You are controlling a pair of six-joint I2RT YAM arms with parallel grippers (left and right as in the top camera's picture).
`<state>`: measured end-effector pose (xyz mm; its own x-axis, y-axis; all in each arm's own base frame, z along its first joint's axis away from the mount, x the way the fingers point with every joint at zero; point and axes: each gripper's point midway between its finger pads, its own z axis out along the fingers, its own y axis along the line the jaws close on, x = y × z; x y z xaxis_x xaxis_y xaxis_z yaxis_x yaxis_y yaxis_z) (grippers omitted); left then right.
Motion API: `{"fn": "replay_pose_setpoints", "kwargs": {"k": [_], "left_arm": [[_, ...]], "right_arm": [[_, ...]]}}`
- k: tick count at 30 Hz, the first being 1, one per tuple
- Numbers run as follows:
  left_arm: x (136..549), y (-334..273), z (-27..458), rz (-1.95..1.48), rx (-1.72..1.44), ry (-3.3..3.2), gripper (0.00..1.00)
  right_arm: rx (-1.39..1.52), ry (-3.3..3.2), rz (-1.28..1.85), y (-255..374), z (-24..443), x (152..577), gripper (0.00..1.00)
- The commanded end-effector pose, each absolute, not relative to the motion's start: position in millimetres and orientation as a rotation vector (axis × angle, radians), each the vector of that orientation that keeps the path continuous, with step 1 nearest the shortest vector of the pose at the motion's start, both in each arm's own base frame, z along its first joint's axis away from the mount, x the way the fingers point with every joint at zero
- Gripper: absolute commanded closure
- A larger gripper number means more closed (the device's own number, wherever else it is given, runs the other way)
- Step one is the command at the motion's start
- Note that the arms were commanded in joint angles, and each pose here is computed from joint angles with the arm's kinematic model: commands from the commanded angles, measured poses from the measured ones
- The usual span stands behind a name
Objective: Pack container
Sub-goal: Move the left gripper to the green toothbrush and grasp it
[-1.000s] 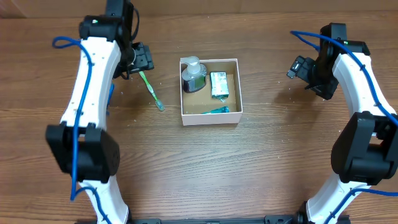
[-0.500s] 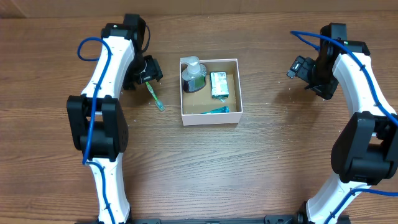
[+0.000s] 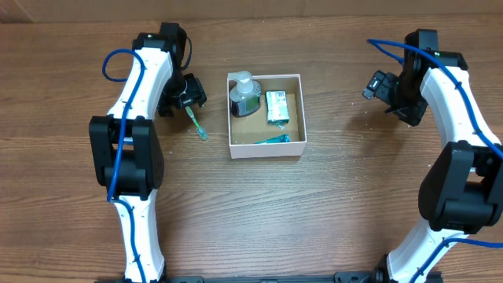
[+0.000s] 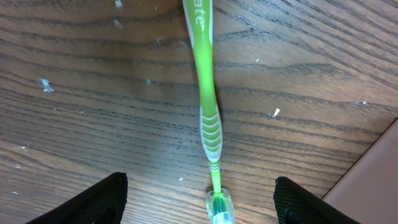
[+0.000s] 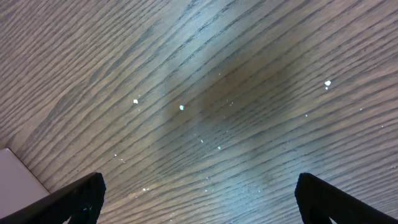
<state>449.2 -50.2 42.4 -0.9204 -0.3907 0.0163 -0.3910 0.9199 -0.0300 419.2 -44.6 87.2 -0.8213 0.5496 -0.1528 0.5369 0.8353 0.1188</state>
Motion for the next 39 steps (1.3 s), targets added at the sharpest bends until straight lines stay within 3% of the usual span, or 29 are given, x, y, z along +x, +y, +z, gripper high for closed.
{"fn": "replay_pose_setpoints", "kwargs": {"k": [1, 39], "left_arm": [[447, -49, 35, 0.037, 0.671, -3.043, 0.23], [427, -44, 5, -0.033, 0.809, -2.953, 0.27]], "right_arm": [[0.846, 2.823, 0.1, -44, 90, 421, 0.0], [0.846, 2.823, 0.1, -44, 90, 421, 0.0]]}}
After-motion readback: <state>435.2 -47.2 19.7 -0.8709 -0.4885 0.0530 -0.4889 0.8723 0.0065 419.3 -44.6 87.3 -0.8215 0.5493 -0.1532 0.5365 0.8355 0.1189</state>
